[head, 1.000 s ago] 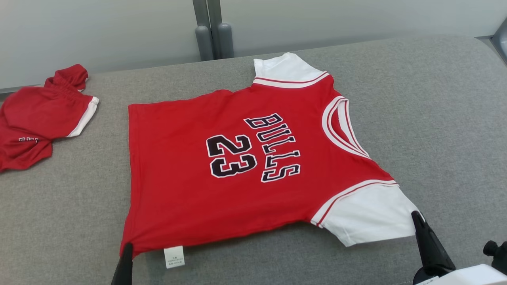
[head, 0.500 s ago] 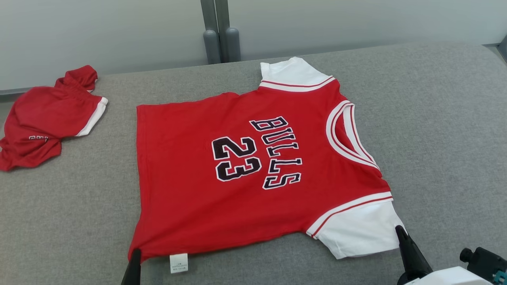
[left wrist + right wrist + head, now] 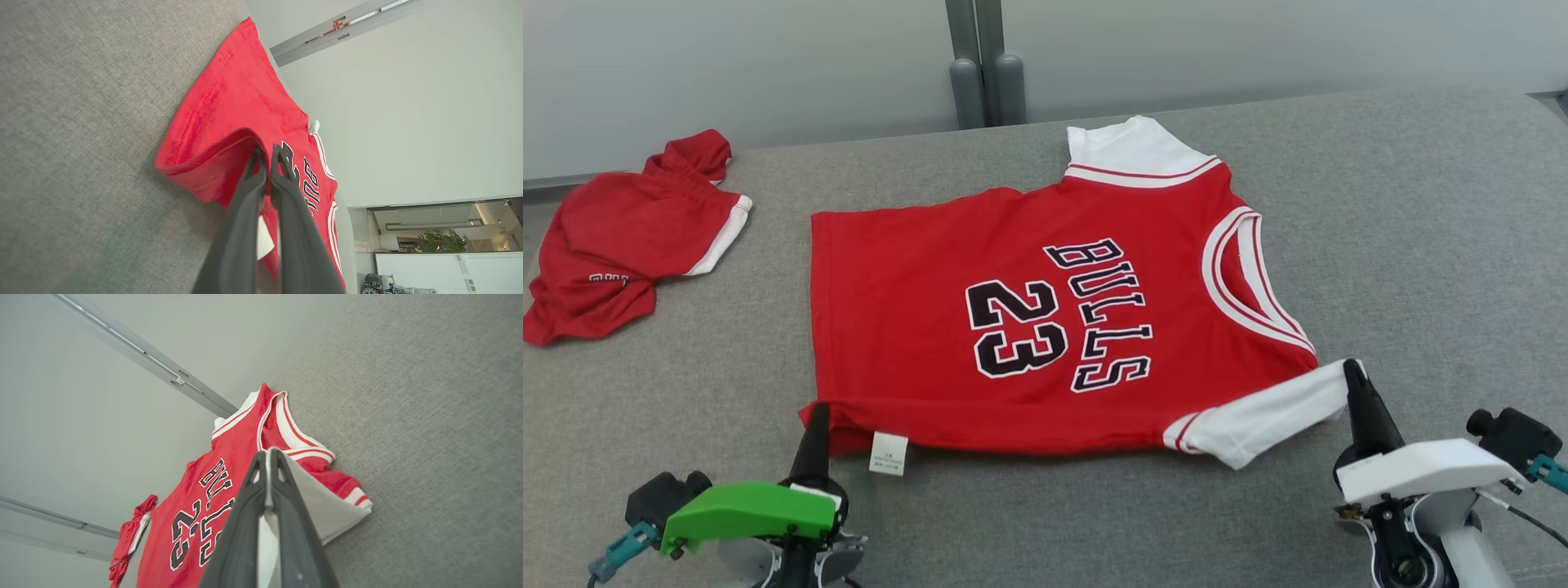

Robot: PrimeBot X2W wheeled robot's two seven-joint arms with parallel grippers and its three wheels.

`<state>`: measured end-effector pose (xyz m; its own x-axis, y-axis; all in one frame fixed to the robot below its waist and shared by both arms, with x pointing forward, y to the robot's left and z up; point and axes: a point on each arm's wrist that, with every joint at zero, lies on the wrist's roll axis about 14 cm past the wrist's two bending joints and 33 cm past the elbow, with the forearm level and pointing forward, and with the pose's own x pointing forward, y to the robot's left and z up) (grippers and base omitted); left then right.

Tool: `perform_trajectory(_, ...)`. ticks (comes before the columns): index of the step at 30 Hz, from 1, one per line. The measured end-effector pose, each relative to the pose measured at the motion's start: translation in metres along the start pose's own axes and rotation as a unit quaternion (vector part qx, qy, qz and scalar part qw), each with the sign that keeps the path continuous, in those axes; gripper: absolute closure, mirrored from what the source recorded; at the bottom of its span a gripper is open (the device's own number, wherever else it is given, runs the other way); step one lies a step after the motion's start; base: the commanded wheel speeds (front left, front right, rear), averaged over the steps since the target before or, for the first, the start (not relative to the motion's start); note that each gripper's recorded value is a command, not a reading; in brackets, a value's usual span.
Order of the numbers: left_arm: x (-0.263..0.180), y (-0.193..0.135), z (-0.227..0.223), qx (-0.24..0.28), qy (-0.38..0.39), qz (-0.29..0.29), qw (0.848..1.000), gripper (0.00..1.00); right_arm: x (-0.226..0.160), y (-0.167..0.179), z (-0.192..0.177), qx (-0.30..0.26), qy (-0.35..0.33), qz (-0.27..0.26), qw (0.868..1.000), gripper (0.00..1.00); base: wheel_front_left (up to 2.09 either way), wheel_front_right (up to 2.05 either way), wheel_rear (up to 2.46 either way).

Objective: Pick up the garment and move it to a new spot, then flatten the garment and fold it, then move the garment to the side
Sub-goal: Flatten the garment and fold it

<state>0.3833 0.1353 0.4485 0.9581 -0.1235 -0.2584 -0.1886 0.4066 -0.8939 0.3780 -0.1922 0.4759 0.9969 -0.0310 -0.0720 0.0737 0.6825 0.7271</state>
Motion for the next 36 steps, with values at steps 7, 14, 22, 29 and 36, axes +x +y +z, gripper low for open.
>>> perform_trajectory(7,0.028,0.012,-0.003,-0.004,0.000,0.035,0.999,1.00,0.035,-0.001,0.002,0.018,-0.010,-0.012,1.000,1.00,0.00,0.00,0.00)
perform_trajectory(14,0.049,0.014,-0.006,0.008,0.003,0.043,0.999,1.00,0.062,-0.001,-0.010,0.005,0.010,-0.025,1.000,1.00,0.00,0.00,0.00)
perform_trajectory(22,0.063,0.023,-0.004,0.017,-0.002,0.056,0.998,1.00,0.090,0.005,-0.015,-0.011,0.022,-0.031,0.999,1.00,0.00,0.00,0.00)
perform_trajectory(29,0.070,0.026,0.001,0.026,-0.008,0.060,0.998,1.00,0.107,0.006,-0.026,-0.023,0.045,-0.044,0.998,1.00,0.00,0.00,0.00)
perform_trajectory(36,0.078,0.023,0.004,0.048,-0.013,0.055,0.997,0.00,0.120,0.008,-0.034,-0.028,0.064,-0.052,0.996,0.00,0.00,0.00,0.00)
